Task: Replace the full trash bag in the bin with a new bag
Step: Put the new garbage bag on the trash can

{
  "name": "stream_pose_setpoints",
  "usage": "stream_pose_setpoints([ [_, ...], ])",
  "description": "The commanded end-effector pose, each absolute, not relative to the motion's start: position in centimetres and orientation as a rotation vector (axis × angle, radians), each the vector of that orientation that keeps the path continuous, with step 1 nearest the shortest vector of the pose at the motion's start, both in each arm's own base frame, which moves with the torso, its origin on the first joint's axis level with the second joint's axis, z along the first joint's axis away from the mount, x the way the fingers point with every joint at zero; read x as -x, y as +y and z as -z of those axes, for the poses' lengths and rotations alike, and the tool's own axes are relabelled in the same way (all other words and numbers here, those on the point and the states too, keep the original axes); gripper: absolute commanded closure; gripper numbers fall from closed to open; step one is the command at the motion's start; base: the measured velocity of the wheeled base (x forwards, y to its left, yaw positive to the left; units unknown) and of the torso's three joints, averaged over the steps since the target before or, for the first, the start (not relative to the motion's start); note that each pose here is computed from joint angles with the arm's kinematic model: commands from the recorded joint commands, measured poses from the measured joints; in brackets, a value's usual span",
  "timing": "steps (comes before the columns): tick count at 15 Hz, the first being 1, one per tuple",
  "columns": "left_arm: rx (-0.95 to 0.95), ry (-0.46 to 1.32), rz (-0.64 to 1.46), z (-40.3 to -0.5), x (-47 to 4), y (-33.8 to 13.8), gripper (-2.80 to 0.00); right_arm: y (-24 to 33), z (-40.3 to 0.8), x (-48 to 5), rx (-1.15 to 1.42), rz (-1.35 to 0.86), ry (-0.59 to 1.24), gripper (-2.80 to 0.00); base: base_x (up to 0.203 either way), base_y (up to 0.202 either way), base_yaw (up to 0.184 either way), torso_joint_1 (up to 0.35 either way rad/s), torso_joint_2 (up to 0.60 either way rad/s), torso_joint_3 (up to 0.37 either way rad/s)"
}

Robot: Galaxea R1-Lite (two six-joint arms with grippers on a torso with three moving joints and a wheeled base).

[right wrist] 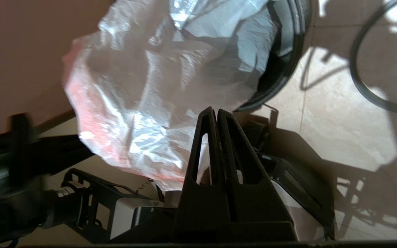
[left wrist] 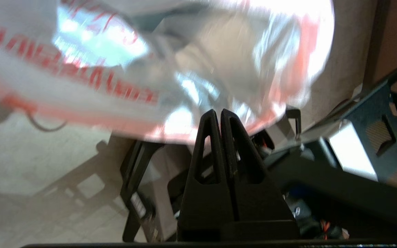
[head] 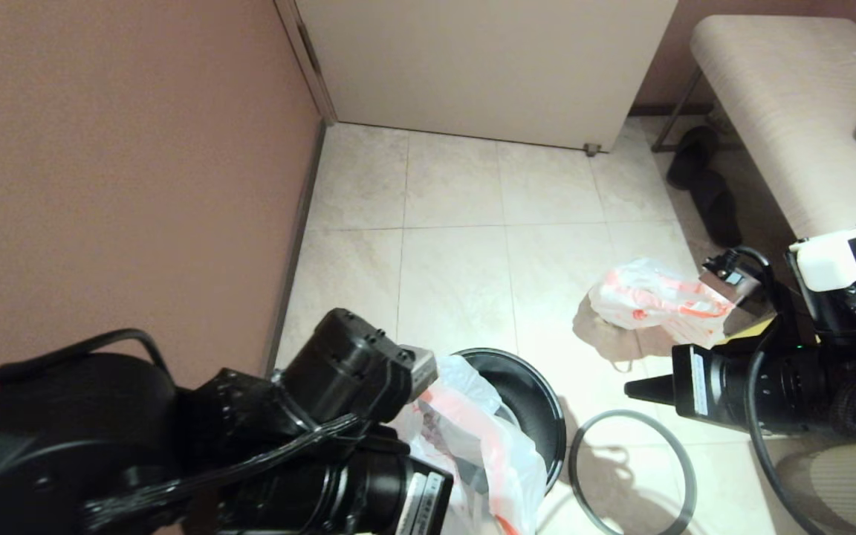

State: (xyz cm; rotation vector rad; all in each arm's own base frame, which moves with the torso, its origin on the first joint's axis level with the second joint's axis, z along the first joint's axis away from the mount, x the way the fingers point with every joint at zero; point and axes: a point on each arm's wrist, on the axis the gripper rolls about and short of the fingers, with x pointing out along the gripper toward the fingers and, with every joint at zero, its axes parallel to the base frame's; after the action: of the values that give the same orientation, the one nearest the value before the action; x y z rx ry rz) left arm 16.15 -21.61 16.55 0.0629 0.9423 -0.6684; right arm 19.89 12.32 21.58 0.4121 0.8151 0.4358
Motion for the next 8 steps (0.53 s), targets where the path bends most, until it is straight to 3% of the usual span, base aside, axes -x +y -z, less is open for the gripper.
stream_pose_setpoints([
  [1,-0.094,1.005,0.643,-14.0,-18.6,-24.4,0.0,13.0,-22.4,-19.9,-0.41,-0.466,0.797,0.0,0.0,0.0,0.0,0.0,0.0,0.0],
  [8,0.0,0.94,0.675,-13.4,-25.8,-30.2,0.0,13.8,-20.6,-19.9,-0.305,-0.494,0.86,0.0,0.0,0.0,0.0,0.0,0.0,0.0],
])
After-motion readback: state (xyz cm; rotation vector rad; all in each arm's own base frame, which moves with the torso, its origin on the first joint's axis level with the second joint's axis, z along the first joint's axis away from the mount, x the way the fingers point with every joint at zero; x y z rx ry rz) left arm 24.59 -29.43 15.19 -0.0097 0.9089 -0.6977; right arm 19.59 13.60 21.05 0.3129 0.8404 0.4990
